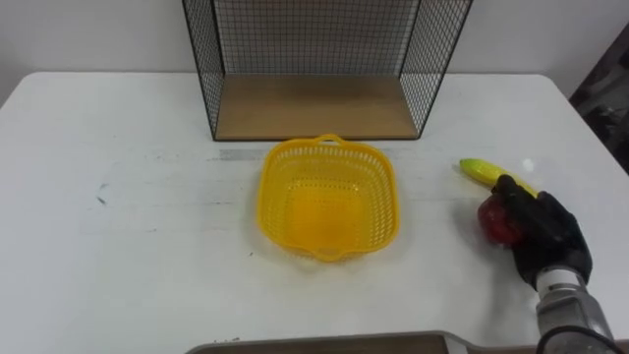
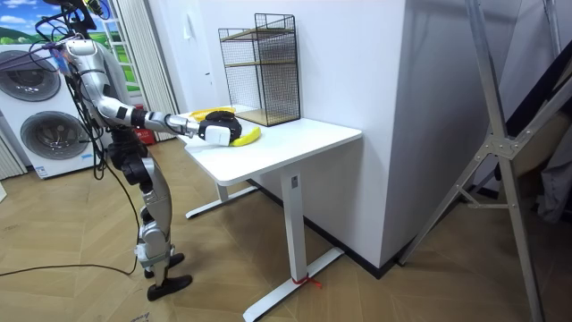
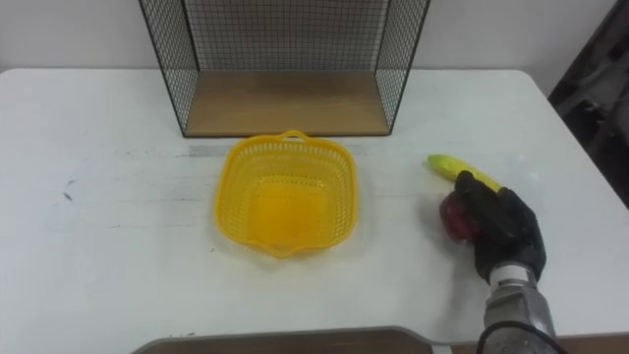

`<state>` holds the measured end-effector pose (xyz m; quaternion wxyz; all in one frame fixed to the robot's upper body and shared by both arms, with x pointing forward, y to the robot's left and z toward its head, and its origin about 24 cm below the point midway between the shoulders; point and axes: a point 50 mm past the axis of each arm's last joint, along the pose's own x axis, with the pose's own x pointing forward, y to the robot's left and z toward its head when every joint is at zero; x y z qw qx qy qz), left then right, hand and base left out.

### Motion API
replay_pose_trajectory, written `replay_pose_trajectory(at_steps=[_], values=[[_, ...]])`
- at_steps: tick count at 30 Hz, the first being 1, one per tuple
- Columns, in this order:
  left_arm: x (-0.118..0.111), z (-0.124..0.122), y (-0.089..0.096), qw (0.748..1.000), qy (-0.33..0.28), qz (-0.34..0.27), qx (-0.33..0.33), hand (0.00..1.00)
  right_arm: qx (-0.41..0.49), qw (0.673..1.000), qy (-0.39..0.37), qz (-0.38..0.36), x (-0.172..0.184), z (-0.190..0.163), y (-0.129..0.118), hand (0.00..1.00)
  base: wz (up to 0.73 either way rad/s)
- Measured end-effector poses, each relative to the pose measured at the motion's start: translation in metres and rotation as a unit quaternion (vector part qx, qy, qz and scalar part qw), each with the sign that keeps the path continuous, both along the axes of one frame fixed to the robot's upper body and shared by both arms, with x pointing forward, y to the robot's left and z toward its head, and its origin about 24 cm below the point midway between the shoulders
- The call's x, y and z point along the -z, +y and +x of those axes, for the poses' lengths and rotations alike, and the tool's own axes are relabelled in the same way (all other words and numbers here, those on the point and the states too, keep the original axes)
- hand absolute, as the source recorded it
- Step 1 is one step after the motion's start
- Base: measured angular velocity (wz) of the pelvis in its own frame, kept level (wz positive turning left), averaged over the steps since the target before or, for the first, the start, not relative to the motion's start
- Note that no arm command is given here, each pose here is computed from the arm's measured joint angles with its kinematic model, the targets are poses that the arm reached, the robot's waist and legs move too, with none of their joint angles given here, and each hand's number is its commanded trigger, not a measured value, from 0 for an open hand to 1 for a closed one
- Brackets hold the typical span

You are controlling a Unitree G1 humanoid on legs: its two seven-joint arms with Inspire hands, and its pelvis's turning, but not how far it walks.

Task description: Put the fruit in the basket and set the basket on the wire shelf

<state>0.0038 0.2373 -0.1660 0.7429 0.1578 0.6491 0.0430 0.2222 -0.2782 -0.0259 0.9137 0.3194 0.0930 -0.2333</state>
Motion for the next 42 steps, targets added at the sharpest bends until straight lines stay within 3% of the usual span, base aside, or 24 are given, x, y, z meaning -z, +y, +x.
replay_pose_trajectory(at_steps=[10, 16, 27, 33, 42], values=[[0.000, 0.001, 0.000, 1.000, -0.001, 0.000, 0.001, 0.00, -0.015, 0.999, -0.034, 0.014, -0.015, 0.004, 0.011, 1.00, -0.02], [0.000, 0.001, -0.001, 1.000, -0.001, -0.001, 0.005, 0.00, -0.085, 0.994, -0.060, -0.035, -0.033, 0.014, 0.031, 1.00, 0.00], [0.000, 0.003, -0.003, 1.000, -0.008, -0.004, 0.007, 0.00, -0.189, 0.948, -0.146, -0.212, -0.083, 0.024, 0.057, 1.00, -0.03], [0.000, 0.008, -0.001, 1.000, -0.008, -0.002, 0.014, 0.00, -0.232, 0.924, -0.168, -0.254, -0.094, 0.029, 0.073, 1.00, -0.02], [0.001, 0.011, -0.003, 0.999, -0.005, -0.007, 0.033, 0.00, -0.291, 0.901, -0.190, -0.259, -0.097, 0.034, 0.093, 1.00, 0.00]])
